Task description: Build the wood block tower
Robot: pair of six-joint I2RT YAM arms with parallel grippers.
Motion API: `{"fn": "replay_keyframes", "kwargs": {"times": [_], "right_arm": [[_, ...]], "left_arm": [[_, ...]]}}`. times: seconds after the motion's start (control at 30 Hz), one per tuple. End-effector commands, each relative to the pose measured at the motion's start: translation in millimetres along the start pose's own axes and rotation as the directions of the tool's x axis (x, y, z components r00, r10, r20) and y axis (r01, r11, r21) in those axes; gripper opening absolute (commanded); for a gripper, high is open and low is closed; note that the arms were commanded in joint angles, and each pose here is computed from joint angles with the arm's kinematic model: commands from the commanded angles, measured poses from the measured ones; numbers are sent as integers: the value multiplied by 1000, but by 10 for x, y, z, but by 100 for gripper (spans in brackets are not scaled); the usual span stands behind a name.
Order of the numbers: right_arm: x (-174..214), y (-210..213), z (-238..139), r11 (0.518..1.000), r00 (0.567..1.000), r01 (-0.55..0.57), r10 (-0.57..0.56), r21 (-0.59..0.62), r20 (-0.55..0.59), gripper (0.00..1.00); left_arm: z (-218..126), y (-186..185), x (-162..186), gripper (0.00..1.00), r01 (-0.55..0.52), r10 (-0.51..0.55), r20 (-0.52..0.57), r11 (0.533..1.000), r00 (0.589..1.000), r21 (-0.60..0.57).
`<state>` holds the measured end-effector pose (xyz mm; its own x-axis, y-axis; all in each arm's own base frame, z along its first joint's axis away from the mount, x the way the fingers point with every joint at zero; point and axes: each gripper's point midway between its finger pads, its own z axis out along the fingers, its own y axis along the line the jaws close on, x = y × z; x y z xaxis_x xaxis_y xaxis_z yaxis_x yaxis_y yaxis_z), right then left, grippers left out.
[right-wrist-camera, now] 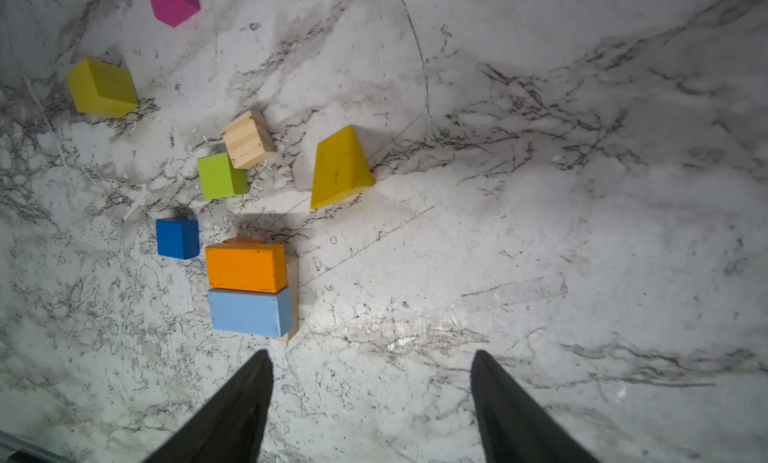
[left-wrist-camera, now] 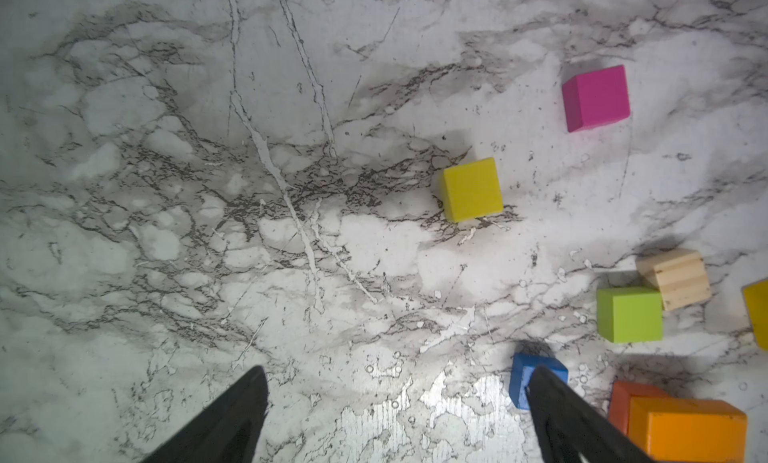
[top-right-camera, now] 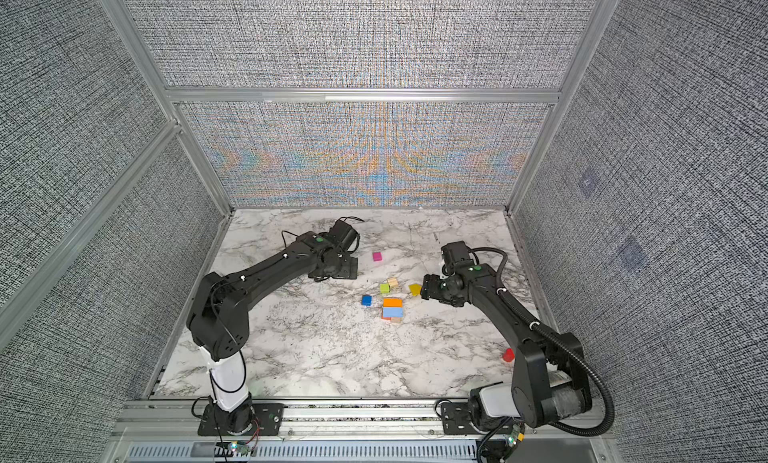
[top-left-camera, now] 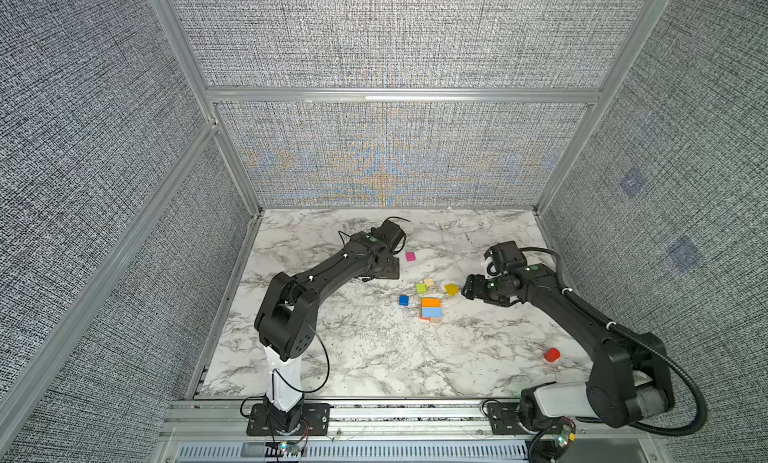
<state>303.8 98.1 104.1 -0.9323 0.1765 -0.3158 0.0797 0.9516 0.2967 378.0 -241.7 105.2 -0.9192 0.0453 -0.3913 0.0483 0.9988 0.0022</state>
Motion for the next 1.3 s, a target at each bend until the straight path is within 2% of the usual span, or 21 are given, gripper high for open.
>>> {"fn": "replay_keyframes", "kwargs": {"times": [0.0,0.33,0.53,0.7,0.97,1.13,1.27], "right_arm": [[-51,-8,1,999,999,-31,31,-21,20,79],[-11,-328,-120,989,994,-108,105,103,42,82],[-10,-371,-135,985,992,-122,118,126,38,82],[-43,-383,-158,983,993,-115,110,141,41,82],[-94,-368,-119,987,996,-85,80,139,37,82],[-265,-242,-107,993,998,-60,56,97,41,82],[-353,-112,-32,998,999,-39,38,51,15,73]], "left_arm": [[37,14,-42,95,3,-3,-35,1000,999,7],[377,-5,-141,94,-10,11,-67,1000,998,18],[554,10,-193,93,15,-13,-68,1000,998,21],[557,-40,-265,92,34,-31,-52,998,998,56],[590,-180,-317,91,45,-38,-74,994,997,101],[637,-196,-329,89,45,-36,-93,995,995,92],[591,-180,-353,88,48,-40,-88,995,995,84]]}}
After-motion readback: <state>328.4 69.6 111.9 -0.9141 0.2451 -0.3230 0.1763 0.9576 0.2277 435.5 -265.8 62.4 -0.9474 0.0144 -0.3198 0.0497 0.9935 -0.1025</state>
